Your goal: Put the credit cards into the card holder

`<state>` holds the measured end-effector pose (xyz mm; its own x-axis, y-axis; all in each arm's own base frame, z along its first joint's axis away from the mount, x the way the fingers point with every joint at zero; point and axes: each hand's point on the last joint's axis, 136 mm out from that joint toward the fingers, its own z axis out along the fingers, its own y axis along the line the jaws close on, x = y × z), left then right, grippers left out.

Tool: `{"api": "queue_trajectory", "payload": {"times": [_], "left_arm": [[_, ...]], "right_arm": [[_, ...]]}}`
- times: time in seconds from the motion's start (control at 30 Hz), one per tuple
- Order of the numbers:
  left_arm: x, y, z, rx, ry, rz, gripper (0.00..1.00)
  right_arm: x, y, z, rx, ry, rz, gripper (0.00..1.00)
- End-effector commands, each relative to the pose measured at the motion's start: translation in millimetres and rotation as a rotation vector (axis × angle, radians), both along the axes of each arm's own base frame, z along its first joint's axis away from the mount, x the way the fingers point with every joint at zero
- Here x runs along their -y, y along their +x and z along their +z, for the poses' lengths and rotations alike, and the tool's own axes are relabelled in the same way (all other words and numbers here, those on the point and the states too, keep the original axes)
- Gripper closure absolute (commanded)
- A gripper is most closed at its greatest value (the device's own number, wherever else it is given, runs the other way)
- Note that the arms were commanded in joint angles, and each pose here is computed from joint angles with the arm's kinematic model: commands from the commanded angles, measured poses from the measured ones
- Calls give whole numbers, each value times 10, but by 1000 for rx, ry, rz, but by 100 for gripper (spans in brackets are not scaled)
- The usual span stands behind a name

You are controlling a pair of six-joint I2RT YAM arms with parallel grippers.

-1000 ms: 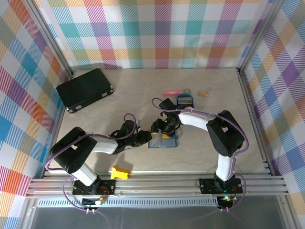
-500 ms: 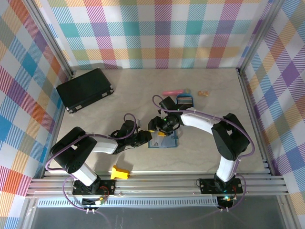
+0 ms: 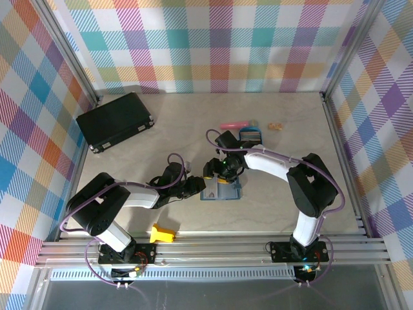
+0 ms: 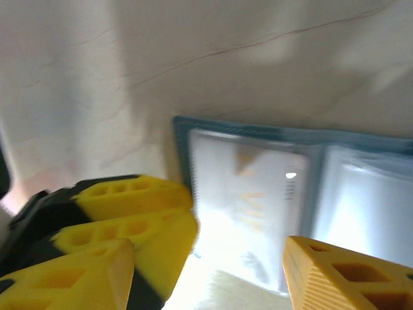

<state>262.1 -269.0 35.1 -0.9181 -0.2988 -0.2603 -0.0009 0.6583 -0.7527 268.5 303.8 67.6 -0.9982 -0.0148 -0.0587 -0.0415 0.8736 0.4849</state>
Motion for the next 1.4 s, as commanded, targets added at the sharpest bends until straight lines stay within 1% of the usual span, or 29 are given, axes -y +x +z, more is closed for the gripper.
{"api": "queue_trajectory", "payload": {"times": [0.0, 0.07, 0.17, 0.33, 0.43, 0.67, 1.0, 1.23, 1.37], "left_arm": [[25, 19, 63, 29, 0, -16, 72], [27, 19, 61, 28, -1, -17, 73], [32, 24, 70, 30, -3, -17, 73], [26, 17, 63, 27, -1, -17, 73], [20, 20, 64, 29, 0, -15, 73], [23, 25, 62, 28, -1, -12, 73], [27, 21, 55, 26, -1, -15, 73], [24, 23, 57, 27, -1, -14, 73], [24, 27, 76, 30, -3, -11, 73]], "right_arm": [[375, 86, 123, 100, -203, 3, 35], [468, 98, 102, 110, -255, 6, 34], [547, 115, 78, 114, -292, 9, 33], [624, 126, 13, 86, -292, -13, 32], [598, 122, -40, 54, -246, -20, 32], [569, 100, -139, 10, -216, -22, 31], [446, 34, -256, -56, -129, -7, 33], [369, 37, -146, -38, -73, 4, 35], [223, 27, -2, -15, 32, 24, 36]]}}
